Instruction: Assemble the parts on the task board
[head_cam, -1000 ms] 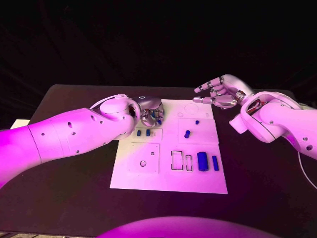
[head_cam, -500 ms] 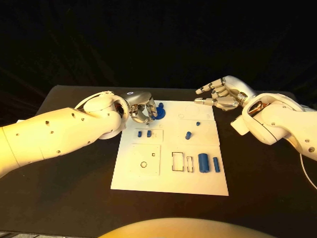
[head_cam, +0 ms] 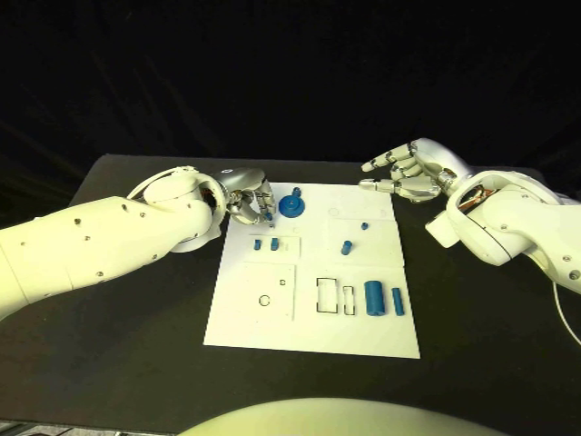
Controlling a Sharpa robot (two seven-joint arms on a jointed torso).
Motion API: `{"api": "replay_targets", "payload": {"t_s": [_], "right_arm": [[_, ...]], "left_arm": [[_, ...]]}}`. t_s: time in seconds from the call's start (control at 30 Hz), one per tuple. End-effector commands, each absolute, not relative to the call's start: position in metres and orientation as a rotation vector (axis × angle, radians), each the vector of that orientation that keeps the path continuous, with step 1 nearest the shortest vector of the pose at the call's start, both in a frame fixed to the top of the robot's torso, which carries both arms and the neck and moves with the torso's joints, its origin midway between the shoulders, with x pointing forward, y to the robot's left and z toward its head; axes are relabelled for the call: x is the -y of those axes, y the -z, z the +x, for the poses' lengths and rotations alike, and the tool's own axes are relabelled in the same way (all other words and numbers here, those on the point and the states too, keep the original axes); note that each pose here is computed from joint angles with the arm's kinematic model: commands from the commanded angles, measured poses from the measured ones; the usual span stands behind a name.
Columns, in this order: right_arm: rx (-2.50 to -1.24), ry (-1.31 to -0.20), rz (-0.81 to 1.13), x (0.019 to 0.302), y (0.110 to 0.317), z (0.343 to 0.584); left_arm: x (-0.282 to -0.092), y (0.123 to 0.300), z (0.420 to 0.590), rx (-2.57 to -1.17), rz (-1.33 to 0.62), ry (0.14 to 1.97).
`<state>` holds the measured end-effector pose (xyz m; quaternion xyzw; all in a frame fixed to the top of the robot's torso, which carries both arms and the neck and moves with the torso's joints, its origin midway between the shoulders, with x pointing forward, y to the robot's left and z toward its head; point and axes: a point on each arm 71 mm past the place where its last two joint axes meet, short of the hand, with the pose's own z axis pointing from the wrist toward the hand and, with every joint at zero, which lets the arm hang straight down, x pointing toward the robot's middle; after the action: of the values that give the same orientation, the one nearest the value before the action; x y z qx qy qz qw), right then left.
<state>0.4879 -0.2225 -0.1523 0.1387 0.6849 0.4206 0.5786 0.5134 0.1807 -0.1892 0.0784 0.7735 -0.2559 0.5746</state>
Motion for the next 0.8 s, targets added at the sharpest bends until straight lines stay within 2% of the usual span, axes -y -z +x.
{"api": "replay_targets", "payload": {"t_s": [0.03, 0.8], "right_arm": [[-1.606, -0.990, 0.316, 0.2218, 0.1526, 0.4877], [-1.606, -0.991, 0.315, 0.2211, 0.1526, 0.4877]], "left_arm": [[-0.1800, 0.1929, 0.5132, -1.848, 0.194, 0.598], [-0.1708, 0.2000, 0.5139, -1.892, 0.233, 0.587]]}}
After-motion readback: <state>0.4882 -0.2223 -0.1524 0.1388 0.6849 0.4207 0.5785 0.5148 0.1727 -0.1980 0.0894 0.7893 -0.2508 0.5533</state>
